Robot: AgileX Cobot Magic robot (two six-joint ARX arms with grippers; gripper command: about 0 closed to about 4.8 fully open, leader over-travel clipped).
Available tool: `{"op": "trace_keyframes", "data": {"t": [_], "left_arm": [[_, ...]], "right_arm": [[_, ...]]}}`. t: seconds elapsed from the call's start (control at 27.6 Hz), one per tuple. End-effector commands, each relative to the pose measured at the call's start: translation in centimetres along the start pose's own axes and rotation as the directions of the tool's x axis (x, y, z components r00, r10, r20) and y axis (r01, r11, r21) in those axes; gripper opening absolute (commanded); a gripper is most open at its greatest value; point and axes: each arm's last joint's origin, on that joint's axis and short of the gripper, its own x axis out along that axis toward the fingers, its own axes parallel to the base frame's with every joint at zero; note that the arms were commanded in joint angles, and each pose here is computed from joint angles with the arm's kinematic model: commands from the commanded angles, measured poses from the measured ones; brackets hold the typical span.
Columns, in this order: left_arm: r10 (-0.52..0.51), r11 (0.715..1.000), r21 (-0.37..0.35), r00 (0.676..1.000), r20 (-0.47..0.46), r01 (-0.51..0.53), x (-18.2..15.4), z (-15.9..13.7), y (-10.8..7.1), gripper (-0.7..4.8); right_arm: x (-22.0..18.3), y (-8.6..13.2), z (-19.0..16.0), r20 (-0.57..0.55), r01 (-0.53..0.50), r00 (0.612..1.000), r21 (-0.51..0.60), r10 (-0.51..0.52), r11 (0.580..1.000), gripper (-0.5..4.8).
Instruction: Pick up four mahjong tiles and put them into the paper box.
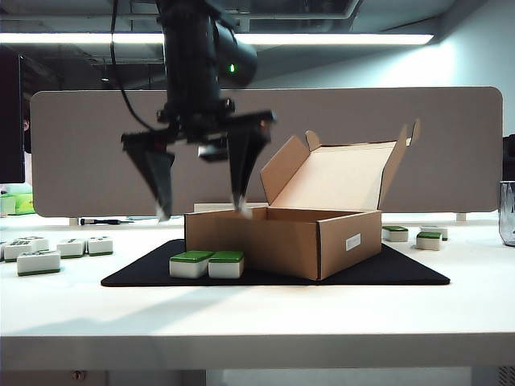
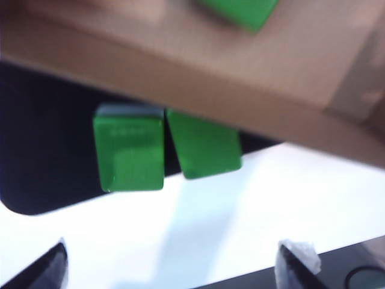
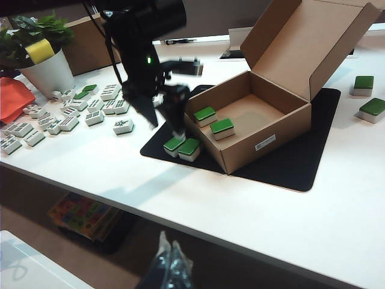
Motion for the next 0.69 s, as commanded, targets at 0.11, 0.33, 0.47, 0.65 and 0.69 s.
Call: {"op": "trace_keyframes", "data": {"t": [0.11, 0.33, 0.47, 0.65, 0.69], "left_arm": [[0.124, 0.992, 0.017, 0.992, 0.03, -0.125, 2.1, 0.2, -0.4, 4.45], [0.11, 0.993, 0.031, 0.989, 0.095, -0.114, 2.1, 0.7, -1.1, 4.79], [0.112, 0.992, 0.04, 0.99, 0.087, -0.116, 2.6, 0.7, -1.5, 4.79], [0.114, 0.992, 0.046, 0.989, 0.091, -0.119, 3.3, 1.0, -1.7, 4.79], [0.115, 0.992, 0.046, 0.989, 0.088, -0.119, 3.4, 1.1, -1.7, 4.79]], "right_arm": [[-0.2, 0.2, 0.0, 0.022, -0.005, 1.0, -0.013, 0.005, 1.0, -0.01], [-0.2, 0.2, 0.0, 0.022, -0.005, 1.0, -0.013, 0.005, 1.0, -0.01], [-0.2, 0.2, 0.0, 0.023, -0.005, 1.0, -0.013, 0.005, 1.0, -0.01], [-0.2, 0.2, 0.0, 0.022, -0.005, 1.0, -0.013, 0.005, 1.0, -0.01], [-0.2, 0.2, 0.0, 0.022, -0.005, 1.0, -0.013, 0.005, 1.0, -0.01]]}}
